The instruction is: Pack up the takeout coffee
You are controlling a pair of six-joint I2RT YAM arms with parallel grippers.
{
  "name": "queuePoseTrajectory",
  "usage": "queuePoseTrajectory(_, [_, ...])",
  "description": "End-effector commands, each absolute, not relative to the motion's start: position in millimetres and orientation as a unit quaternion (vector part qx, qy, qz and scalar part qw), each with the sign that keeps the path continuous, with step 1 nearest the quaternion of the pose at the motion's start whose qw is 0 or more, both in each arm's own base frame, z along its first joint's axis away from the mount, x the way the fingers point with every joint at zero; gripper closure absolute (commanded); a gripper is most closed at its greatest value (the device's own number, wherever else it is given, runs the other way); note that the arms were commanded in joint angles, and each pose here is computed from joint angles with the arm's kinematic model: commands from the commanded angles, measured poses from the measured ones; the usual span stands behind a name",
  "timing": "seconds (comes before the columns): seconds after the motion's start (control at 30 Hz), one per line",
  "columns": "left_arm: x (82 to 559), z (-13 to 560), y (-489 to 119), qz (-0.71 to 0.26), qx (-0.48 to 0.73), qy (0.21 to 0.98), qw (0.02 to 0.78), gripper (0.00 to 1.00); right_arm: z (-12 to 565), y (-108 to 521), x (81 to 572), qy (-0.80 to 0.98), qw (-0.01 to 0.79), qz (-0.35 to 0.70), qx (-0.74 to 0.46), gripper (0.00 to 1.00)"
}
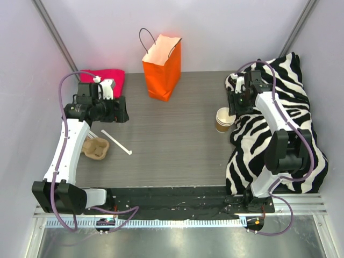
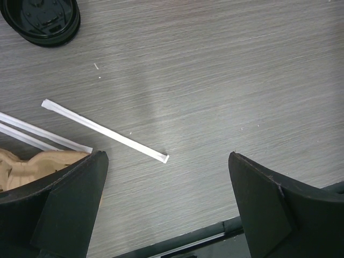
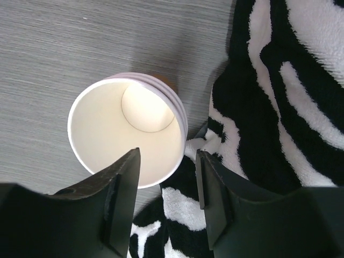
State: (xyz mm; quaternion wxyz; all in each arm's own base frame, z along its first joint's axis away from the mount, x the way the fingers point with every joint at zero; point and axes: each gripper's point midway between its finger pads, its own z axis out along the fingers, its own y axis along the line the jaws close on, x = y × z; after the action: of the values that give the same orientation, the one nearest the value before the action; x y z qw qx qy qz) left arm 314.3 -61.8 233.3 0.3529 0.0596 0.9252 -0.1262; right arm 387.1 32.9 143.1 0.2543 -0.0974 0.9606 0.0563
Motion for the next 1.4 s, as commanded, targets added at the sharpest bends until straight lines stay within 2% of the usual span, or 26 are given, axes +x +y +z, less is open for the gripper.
queuePoseTrajectory(0.0, [328.6, 256.1, -66.4, -0.138, 0.07, 0.907, 0.392, 0.0, 153.7, 36.2, 398.2, 0.957, 0.266, 0.072, -0.088, 0.49])
queuePoseTrajectory(0.1, [328.7, 255.5, -67.2, -0.139, 0.071, 0.907, 0.391, 0.0, 150.7, 35.8, 399.8, 0.959, 0.261, 0.076, -0.085, 0.54])
queuePoseTrajectory(0.3, [329.9, 254.6, -68.2, -0.142, 0.073, 0.907, 0.389, 0.0, 145.9, 35.1, 401.5, 0.96, 0.254, 0.084, -0.079, 0.72])
queuePoseTrajectory(0.33, [329.9, 254.9, -69.2, -0.144, 0.075, 0.907, 0.389, 0.0, 145.9, 36.0, 401.4, 0.96, 0.254, 0.085, -0.08, 0.8])
queuePoseTrajectory(0.4, [329.6, 253.7, -71.5, -0.15, 0.077, 0.907, 0.386, 0.0, 146.0, 36.1, 400.3, 0.961, 0.252, 0.087, -0.079, 0.88])
queuePoseTrajectory(0.43, [328.8, 253.6, -74.4, -0.159, 0.081, 0.907, 0.382, 0.0, 146.9, 37.2, 400.5, 0.96, 0.252, 0.09, -0.08, 0.97])
queuePoseTrajectory(0.47, [325.9, 255.4, -83.4, -0.182, 0.096, 0.903, 0.377, 0.0, 149.7, 40.6, 398.5, 0.959, 0.252, 0.099, -0.082, 0.99])
queuePoseTrajectory(0.7, [304.6, 259.2, -137.1, -0.303, 0.146, 0.881, 0.332, 0.0, 179.8, 68.4, 386.8, 0.941, 0.272, 0.176, -0.099, 0.99])
queuePoseTrajectory(0.87, [298.2, 258.6, -188.7, -0.326, 0.208, 0.865, 0.321, 0.0, 187.6, 77.0, 378.1, 0.935, 0.273, 0.203, -0.102, 0.99])
queuePoseTrajectory(1.1, [312.2, 270.1, -252.8, -0.356, 0.245, 0.84, 0.327, 0.0, 181.9, 93.6, 359.2, 0.929, 0.246, 0.256, -0.108, 0.99])
queuePoseTrajectory(1.27, [309.1, 275.2, -314.5, -0.403, 0.247, 0.824, 0.313, 0.1, 176.1, 102.4, 343.3, 0.924, 0.228, 0.284, -0.118, 0.99])
queuePoseTrajectory(1.37, [309.2, 269.9, -347.4, -0.464, 0.215, 0.815, 0.273, 0.09, 177.1, 107.1, 335.0, 0.919, 0.221, 0.302, -0.125, 0.99])
